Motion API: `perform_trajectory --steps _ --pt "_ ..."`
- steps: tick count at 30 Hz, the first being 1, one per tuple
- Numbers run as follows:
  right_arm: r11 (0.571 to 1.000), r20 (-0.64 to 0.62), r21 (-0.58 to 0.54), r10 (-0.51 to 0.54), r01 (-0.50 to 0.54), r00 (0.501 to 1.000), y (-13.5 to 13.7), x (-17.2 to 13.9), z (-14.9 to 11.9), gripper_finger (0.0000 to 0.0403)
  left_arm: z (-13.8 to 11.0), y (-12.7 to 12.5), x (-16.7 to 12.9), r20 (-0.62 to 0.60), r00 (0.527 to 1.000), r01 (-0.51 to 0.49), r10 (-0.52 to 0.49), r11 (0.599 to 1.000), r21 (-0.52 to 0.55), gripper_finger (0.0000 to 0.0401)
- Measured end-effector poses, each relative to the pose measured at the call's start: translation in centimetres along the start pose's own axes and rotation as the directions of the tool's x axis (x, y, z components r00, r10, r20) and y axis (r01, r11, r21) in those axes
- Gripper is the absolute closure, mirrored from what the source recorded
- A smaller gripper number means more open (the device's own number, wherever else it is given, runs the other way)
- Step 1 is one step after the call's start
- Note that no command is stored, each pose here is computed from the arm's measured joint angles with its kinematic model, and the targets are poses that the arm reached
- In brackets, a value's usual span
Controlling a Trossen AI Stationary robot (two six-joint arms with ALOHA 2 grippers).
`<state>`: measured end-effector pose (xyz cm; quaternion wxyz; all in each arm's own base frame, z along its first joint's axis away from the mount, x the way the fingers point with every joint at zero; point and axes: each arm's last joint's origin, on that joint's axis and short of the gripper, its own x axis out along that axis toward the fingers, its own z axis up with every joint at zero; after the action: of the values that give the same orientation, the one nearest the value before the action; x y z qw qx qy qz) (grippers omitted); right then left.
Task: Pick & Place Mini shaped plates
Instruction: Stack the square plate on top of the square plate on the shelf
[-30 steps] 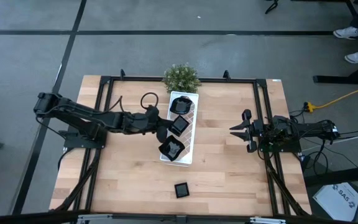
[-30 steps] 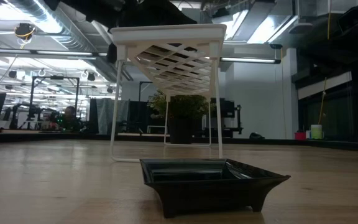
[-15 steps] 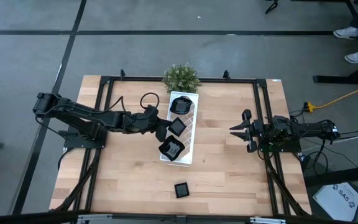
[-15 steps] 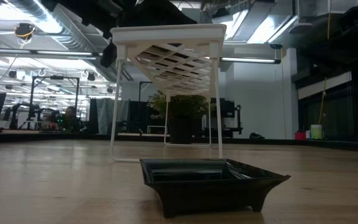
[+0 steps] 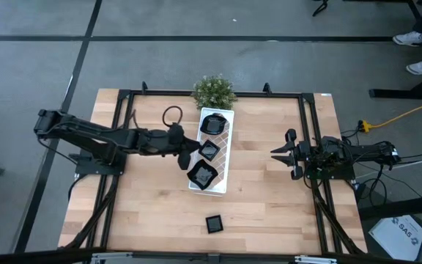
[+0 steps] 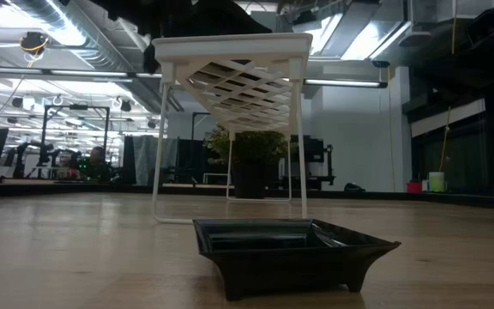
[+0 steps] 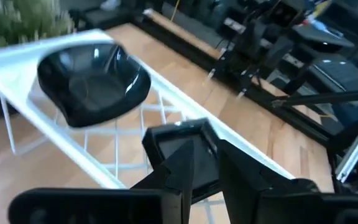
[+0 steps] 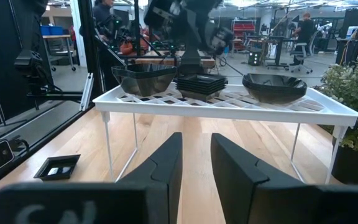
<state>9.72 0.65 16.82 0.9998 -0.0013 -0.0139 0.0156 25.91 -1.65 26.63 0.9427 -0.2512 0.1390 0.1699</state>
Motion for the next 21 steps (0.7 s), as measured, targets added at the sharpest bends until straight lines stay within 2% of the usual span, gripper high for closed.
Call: perform_trajectory --steps 6,9,13,21 --pt "1.000 0.000 0.000 0.000 0.000 1.000 0.0 0.0 0.0 0.0318 1.1 -0.4 -1.7 0.051 0.998 0.042 -0.048 0.993 0.110 0.0339" --pt "1.000 0.000 0.000 0.000 0.000 1.000 0.0 0.0 0.0 0.0318 1.0 -0.9 -2.2 0.051 0.996 0.066 -0.078 0.978 0.200 0.0339" --pt "1.000 0.000 0.000 0.000 0.000 1.000 0.0 0.0 0.0 0.0318 0.5 -1.6 -2.5 0.034 0.993 0.093 -0.109 0.944 0.317 0.0336" --pt "1.000 0.000 0.000 0.000 0.000 1.000 0.0 0.0 0.0 0.0318 -1.3 -3.8 -3.8 -0.032 0.977 0.199 -0.209 0.856 0.478 0.0341"
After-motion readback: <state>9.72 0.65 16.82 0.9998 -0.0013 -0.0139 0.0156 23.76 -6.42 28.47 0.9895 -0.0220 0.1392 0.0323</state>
